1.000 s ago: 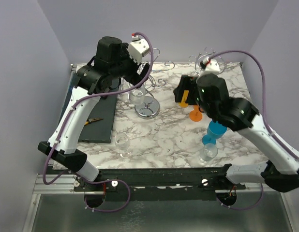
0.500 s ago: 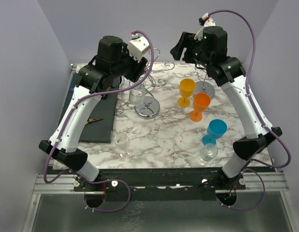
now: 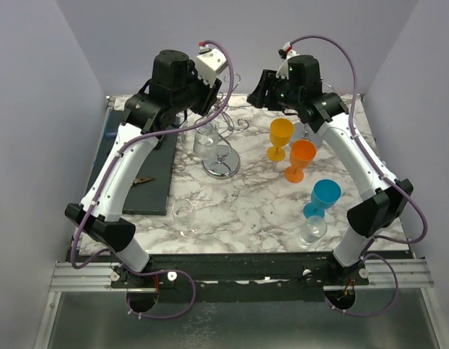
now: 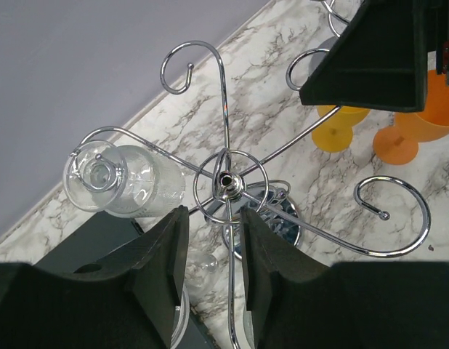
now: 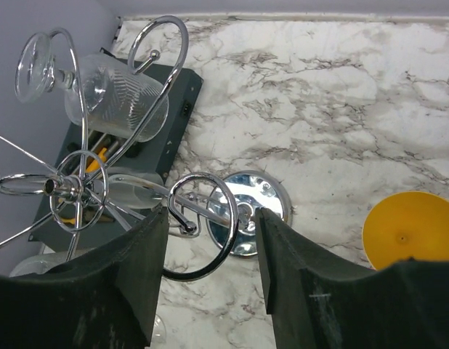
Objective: Place the wine glass upside down on the wine glass rack
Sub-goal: Adjust the wine rack at the center of the board.
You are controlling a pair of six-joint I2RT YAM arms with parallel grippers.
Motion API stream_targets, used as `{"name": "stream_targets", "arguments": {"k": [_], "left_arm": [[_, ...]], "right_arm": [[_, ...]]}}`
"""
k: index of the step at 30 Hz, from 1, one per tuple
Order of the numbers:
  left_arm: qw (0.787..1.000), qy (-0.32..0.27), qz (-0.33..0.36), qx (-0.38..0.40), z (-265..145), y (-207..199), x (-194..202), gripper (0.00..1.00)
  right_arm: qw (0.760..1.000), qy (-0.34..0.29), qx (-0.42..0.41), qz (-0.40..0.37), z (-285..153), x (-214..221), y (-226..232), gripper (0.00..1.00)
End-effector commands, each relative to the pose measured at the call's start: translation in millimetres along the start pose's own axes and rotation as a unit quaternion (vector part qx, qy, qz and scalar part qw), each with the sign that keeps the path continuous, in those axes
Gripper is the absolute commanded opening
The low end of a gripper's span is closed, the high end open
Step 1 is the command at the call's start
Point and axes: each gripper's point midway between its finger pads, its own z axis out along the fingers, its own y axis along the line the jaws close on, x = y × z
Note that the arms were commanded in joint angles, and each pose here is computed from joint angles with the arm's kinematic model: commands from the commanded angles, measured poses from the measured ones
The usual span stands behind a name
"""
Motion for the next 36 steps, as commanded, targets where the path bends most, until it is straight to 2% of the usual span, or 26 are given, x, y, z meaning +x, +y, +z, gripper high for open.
{"name": "stream_targets", "arguments": {"k": [1,8,20,28,36], "left_arm": [[1.0,0.006,-0.011,0.007,8,-1,3,0.4],[0.999,0.03,-0.009,0.008,18,-1,17,0.4],[0.998,0.056,0.001,-0.024,39,16,32,0.38],[0.998,0.051,0.002,-0.034,48,25,30,0.37],[0.998,0.053,0.004,-0.042,54,33,33,0.37]], "right_arm": [[0.998,-0.045,-0.047,-0.008,-21,-20,18,0.51],[0.998,-0.038,-0.046,-0.002,-16,-13,15,0.27],[0.997,-0.052,-0.049,0.022,-27,-1,12,0.02],[0.994,-0.077,-0.042,0.061,-42,13,5,0.01],[0.992,-0.1,-0.04,0.067,-55,27,11,0.01]]}}
